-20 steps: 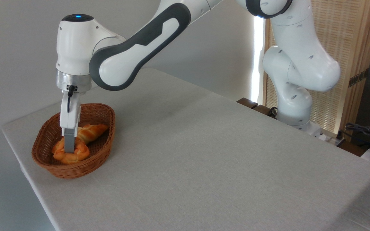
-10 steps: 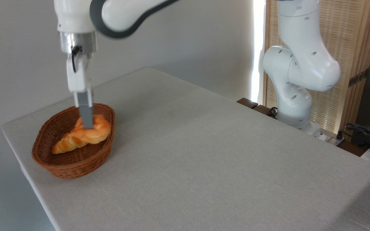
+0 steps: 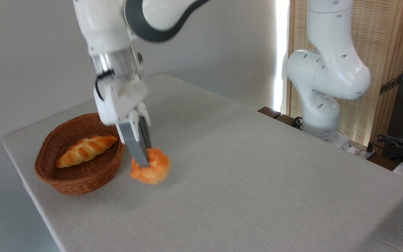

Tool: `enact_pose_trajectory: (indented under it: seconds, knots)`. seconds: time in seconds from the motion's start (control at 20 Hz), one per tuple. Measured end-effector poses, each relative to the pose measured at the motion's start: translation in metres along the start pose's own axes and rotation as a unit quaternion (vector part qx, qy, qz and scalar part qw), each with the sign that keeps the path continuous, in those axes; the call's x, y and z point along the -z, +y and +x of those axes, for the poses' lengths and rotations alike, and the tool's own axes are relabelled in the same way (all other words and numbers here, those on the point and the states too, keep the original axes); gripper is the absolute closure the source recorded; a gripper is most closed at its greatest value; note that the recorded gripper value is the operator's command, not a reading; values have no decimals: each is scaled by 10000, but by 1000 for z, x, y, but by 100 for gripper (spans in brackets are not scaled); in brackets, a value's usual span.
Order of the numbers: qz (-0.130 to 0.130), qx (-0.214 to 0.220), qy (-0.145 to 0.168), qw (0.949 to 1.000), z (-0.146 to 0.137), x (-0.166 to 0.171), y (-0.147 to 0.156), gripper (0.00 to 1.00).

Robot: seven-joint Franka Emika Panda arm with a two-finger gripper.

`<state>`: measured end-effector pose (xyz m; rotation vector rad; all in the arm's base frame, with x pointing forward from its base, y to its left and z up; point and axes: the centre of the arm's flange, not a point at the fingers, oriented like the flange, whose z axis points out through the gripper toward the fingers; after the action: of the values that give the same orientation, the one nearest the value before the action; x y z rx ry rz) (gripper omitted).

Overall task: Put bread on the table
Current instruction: 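Lift the gripped bun out of the basket and carry it beside the basket, then lower the bun onto the table and open the gripper to release it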

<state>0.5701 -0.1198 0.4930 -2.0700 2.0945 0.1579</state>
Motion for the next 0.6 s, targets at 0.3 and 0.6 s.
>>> enact_pose_trajectory:
  seconds: [0.3, 0.6]
  knots:
    - [150, -401, 34, 9991, 35, -53, 18, 0]
    - [229, -348, 19, 9991, 28, -40, 20, 0]
